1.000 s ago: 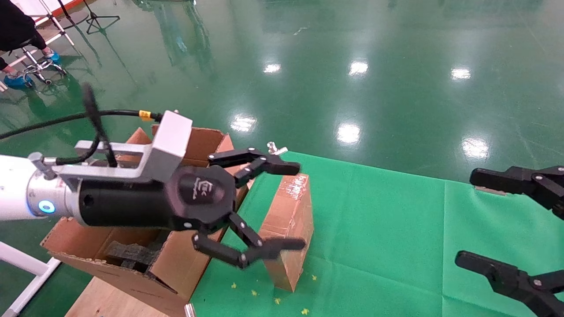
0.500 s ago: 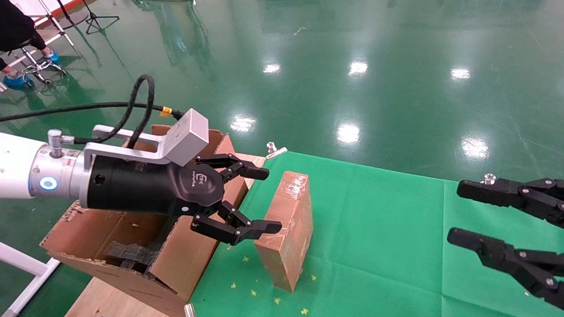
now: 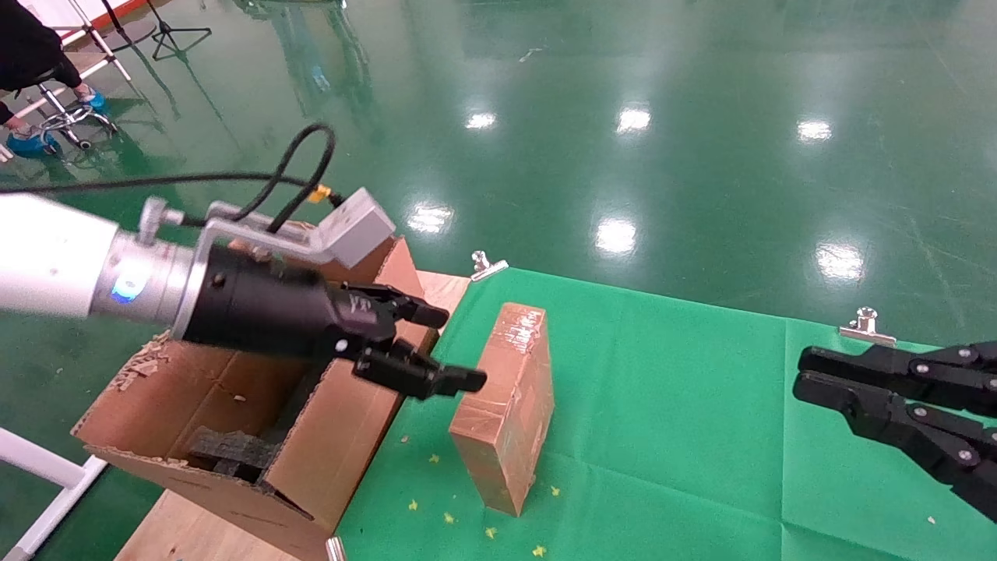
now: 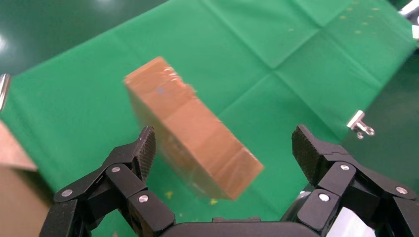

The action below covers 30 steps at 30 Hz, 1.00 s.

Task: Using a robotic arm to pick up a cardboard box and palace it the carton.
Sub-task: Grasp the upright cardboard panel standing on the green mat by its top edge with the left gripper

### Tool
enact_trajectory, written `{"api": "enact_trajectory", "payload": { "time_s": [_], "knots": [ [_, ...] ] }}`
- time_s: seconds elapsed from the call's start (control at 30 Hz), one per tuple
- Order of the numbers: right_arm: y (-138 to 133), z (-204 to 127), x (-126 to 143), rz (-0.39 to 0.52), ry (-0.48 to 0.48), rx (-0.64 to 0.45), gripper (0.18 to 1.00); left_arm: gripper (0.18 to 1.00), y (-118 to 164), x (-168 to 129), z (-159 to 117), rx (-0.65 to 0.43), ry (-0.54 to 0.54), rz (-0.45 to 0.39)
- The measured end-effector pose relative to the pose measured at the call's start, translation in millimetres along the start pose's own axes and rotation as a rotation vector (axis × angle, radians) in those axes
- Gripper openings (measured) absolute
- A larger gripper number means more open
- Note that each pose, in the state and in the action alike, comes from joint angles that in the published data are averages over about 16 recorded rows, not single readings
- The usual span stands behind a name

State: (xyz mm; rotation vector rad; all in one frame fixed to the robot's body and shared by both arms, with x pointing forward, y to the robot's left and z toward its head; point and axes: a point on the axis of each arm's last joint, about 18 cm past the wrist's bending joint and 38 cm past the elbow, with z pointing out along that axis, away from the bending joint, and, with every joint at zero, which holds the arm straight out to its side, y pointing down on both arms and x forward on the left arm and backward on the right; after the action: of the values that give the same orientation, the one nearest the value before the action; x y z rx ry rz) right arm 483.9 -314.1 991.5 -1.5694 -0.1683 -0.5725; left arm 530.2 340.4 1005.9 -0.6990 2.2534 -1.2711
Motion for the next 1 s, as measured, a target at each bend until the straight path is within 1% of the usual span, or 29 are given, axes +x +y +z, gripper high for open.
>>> {"api": "enact_trajectory", "payload": {
  "time_s": [0.13,0.27,0.53,0.7,1.0],
  "knots": [
    [0.0,0.0,0.0,0.0,0.0,0.0,0.266,1.001,-9.7,-3.8,4.9,-0.047,-0.037,-0.062],
    [0.0,-0.1,0.0,0.0,0.0,0.0,0.225,1.001,-17.2,-4.8,9.2,-0.075,-0.058,-0.096],
    [0.1,-0.1,0.1,0.0,0.001,0.0,0.196,1.001,-24.7,-5.8,23.1,-0.133,-0.077,-0.139],
    [0.1,-0.1,0.1,0.0,0.001,0.0,0.191,1.001,-31.9,-7.7,38.0,-0.185,-0.097,-0.219],
    [0.1,-0.1,0.1,0.0,0.001,0.0,0.191,1.001,-52.8,-8.8,69.6,-0.299,-0.162,-0.379]
  ]
}}
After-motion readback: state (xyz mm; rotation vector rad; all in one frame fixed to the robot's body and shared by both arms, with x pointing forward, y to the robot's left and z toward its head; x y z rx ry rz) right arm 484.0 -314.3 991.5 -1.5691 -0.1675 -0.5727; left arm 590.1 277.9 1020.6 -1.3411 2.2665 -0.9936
